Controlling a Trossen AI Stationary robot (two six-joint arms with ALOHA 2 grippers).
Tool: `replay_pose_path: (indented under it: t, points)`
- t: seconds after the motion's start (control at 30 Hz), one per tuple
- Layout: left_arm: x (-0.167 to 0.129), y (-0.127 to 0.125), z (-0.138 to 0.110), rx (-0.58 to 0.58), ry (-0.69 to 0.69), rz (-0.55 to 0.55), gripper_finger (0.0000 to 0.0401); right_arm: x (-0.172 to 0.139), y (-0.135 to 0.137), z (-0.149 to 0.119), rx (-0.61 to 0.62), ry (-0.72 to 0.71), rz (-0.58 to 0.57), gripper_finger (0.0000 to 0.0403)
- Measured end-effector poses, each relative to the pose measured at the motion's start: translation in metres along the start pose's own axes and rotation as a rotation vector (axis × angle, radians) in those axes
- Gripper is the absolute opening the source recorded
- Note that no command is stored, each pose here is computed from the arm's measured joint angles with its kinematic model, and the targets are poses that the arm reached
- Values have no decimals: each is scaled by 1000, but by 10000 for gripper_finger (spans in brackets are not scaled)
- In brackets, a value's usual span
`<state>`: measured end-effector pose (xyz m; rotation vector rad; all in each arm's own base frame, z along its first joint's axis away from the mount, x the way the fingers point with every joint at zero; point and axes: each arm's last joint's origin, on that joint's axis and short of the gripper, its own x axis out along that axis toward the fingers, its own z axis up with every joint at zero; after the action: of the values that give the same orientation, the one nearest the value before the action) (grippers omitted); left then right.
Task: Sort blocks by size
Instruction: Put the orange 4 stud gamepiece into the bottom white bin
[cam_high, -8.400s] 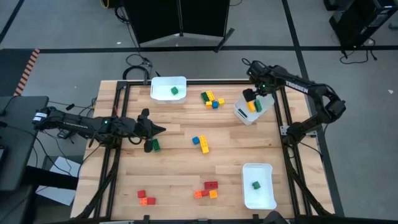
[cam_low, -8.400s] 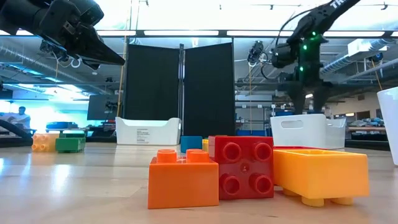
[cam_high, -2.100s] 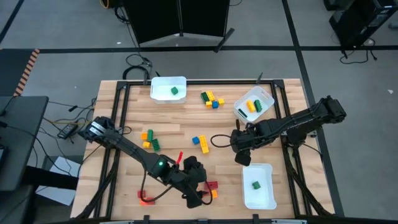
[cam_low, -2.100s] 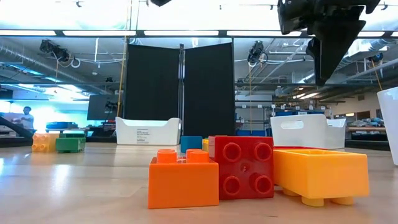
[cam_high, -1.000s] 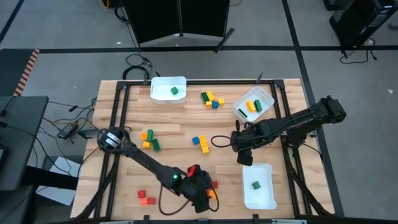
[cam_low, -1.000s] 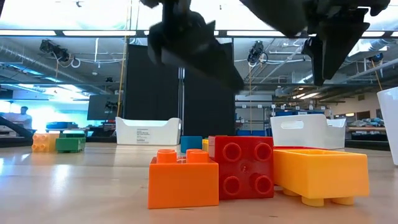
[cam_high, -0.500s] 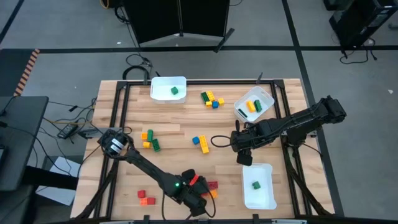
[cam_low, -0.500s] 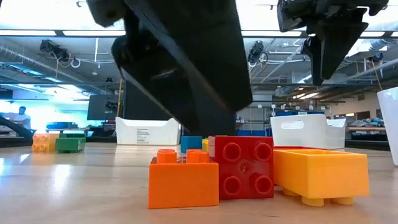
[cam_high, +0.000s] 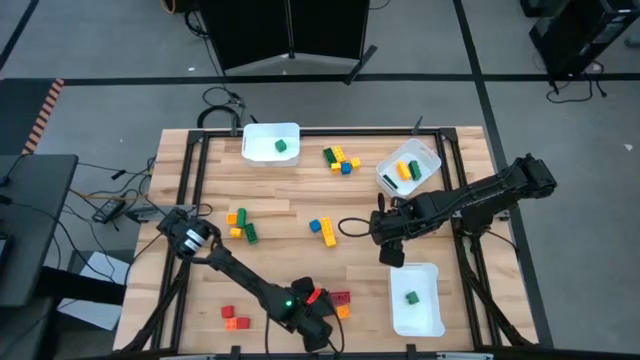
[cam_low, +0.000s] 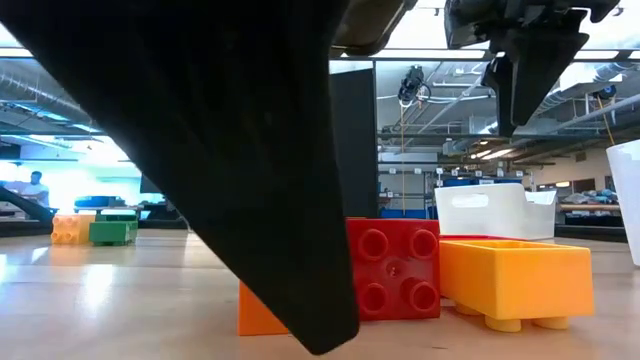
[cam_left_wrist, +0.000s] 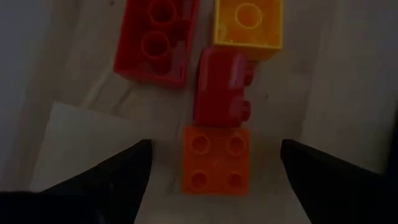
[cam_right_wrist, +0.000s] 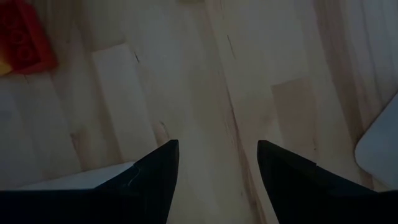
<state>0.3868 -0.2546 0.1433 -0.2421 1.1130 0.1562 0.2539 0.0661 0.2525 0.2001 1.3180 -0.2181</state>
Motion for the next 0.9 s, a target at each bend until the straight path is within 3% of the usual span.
replay_pose_path:
  t: [0.13, 0.23, 0.5, 0.9]
  points:
    - [4, 1, -1, -11, 10, 13, 350, 0, 0, 0, -3, 3, 1, 229]
    - [4, 2, -2, -9, -2, 40, 317, 0, 0, 0, -2, 3, 1, 229]
    - [2, 4, -1, -13, 5, 61, 149, -3, -2, -4, -5, 24, -10, 229]
    - [-37, 2, 24, 36, 7, 205, 146, -15, -8, -16, -6, 63, -29, 229]
